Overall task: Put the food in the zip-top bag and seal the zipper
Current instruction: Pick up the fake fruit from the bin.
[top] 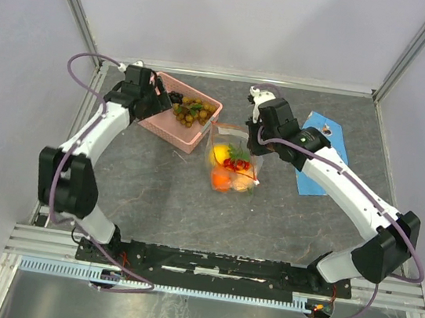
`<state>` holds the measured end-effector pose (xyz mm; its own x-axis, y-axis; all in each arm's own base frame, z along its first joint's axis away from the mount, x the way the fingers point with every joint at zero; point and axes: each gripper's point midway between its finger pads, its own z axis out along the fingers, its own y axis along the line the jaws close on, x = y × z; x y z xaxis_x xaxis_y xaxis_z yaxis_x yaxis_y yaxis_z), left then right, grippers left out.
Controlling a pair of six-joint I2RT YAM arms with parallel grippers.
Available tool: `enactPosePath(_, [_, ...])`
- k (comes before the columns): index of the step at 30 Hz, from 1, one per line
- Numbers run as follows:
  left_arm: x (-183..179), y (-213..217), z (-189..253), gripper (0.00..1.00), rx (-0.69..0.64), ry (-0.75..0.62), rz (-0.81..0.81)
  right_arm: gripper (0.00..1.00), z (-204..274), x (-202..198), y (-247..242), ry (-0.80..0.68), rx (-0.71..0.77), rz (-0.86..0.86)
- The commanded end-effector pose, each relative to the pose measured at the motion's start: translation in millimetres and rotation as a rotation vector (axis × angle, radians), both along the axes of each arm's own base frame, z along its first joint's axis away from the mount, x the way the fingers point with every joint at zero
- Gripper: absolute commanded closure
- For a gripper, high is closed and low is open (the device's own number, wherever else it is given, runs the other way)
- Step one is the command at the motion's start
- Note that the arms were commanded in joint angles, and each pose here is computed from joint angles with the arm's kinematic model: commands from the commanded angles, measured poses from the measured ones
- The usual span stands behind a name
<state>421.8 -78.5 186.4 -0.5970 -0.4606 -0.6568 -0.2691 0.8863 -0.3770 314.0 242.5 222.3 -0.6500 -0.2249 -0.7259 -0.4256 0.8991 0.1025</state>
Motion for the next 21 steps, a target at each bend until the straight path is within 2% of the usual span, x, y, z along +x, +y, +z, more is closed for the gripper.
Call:
enactPosePath(1, [52.3, 14.6, 5.8, 0.16, -0.020, -0.056, 0.051, 0.98, 22.0, 10.4, 15.3, -0.055, 0.057, 0.042])
enactPosePath(6, [97.8, 41.0, -0.1, 0.16, 0.208, -0.047, -0.067, 0.98, 18.9, 7.6, 16.7, -0.044, 0.059, 0.058])
enactPosePath(12, [127.3, 39.1, -34.8, 0.16, 0.385, 0.025, -0.373, 0.98, 17.0, 6.7, 12.6, -0.043, 0.039, 0.054])
enactPosePath(18, [133.2, 39.0, -76.3, 0.15, 0.487, 0.120, -0.612, 0.98, 8.7, 1.6, 10.9, -0.011, 0.034, 0.049])
enactPosePath(21, [137.3, 41.4, -85.8, 0.15, 0.501, 0.126, -0.661, 0.98, 5.1, -1.3, 9.2, 0.005, 0.034, 0.039])
